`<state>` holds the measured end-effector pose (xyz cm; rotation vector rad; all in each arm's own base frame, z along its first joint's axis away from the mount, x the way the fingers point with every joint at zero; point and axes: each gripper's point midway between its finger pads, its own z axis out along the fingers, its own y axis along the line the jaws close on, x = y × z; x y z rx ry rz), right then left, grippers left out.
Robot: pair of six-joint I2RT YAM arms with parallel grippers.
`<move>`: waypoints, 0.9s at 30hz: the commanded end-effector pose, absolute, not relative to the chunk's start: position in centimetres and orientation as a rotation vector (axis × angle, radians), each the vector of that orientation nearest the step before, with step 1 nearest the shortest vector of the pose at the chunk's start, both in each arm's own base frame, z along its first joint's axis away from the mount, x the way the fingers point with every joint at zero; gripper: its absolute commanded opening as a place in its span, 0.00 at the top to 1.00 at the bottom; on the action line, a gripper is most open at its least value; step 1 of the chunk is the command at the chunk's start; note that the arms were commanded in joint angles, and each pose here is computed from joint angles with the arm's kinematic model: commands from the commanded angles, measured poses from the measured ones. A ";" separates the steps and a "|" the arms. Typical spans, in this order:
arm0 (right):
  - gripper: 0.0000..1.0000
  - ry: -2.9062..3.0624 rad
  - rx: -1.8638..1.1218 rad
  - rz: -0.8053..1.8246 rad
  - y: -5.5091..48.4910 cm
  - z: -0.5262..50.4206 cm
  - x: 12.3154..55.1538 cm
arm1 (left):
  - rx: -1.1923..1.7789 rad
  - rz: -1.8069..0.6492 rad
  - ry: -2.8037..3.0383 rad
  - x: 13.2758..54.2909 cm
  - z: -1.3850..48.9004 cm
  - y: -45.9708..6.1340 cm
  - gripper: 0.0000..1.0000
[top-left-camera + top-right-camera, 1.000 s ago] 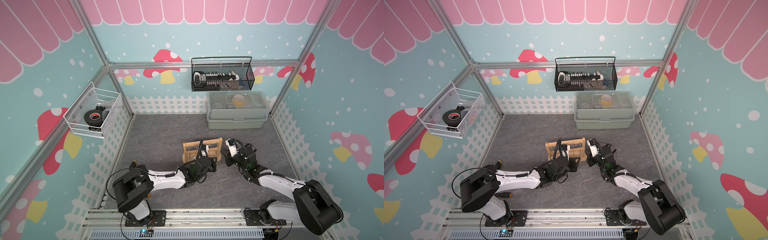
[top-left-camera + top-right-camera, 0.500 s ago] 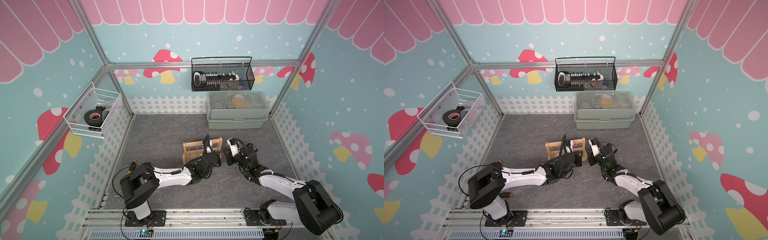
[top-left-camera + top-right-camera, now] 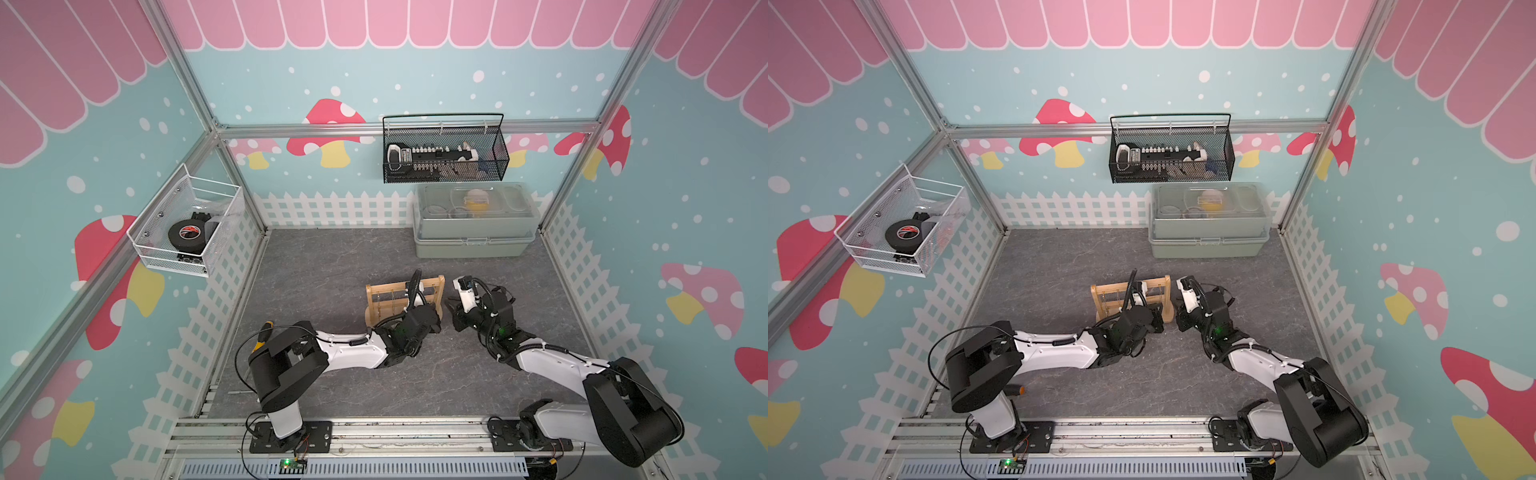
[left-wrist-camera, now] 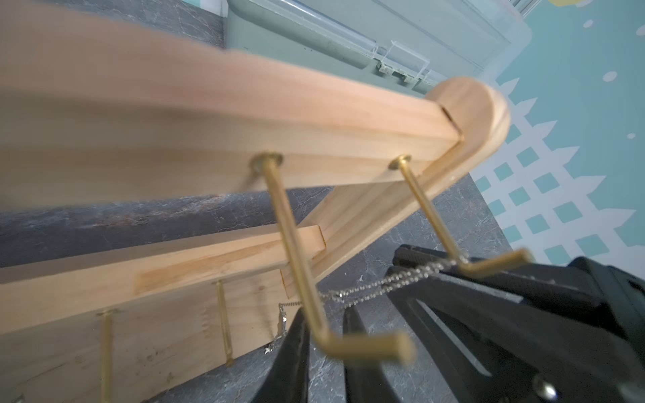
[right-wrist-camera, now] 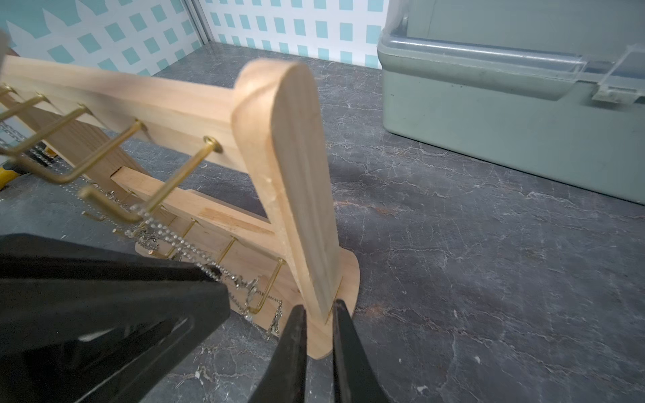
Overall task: Hang the necklace on the jewelry display stand
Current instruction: Adjust the necklace on the stand.
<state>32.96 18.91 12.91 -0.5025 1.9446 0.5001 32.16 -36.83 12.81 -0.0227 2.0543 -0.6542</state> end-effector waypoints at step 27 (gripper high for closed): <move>0.76 1.863 -0.659 0.708 22.3 14.1 31.3 | -0.005 -0.739 2.026 33.0 13.7 -35.2 0.98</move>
